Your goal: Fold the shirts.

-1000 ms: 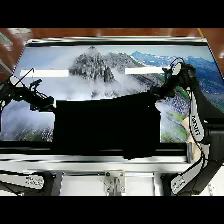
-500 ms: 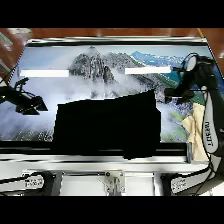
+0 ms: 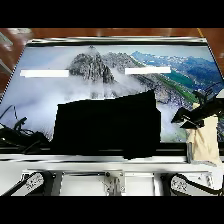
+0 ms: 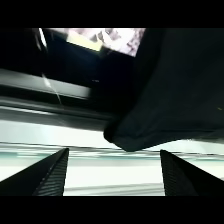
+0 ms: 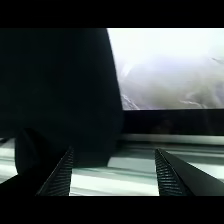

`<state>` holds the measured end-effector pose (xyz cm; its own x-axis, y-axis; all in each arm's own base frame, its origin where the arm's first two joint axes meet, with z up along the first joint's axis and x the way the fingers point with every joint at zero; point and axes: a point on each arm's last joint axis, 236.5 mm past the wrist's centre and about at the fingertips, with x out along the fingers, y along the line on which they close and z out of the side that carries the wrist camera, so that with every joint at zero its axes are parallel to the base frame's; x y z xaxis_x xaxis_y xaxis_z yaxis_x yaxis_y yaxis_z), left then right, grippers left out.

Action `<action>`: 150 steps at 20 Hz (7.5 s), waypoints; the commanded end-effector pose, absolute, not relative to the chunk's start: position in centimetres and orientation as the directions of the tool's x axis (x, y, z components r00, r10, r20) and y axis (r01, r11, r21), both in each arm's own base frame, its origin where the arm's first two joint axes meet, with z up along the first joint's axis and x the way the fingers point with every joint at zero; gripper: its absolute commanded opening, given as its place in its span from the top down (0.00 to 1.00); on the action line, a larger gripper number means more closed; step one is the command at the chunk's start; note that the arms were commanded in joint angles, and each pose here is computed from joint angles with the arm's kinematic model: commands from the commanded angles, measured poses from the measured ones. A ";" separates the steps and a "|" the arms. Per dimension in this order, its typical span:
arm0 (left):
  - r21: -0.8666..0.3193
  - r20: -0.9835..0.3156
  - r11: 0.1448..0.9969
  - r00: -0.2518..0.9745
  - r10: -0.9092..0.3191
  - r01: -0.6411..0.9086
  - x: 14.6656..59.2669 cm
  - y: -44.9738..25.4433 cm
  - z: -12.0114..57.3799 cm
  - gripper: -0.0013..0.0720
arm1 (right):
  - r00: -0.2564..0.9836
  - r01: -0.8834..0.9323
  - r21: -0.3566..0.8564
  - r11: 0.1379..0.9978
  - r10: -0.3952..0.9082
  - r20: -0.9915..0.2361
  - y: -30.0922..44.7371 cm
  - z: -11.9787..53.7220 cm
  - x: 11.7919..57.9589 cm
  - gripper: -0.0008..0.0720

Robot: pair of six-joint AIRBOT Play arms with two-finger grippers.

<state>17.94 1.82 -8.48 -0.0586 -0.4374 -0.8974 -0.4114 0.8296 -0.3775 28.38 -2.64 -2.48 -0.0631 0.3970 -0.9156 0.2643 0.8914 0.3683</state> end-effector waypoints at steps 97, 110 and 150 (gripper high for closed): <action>-0.285 -0.787 0.956 0.588 -0.189 -0.074 51.0 4.0 -5.0 0.92 | 0.397 0.075 0.233 0.970 0.185 -0.899 8.1 -4.2 58.4 0.91; -0.341 -0.938 0.928 0.113 -0.326 -0.151 41.3 1.9 -9.4 0.42 | -0.153 0.128 0.207 0.970 0.226 -0.962 10.3 -8.1 44.9 0.82; -0.617 -0.787 0.718 0.242 -0.568 -0.322 29.1 0.4 -9.6 0.92 | -0.049 0.206 0.413 0.887 0.431 -0.901 11.7 -10.2 24.3 0.23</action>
<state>28.89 0.69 -10.82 0.2204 -0.5617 -0.7974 -0.3544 0.7155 -0.6020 24.79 9.40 -9.01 -0.0648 0.4144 -0.9078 0.1965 0.8972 0.3955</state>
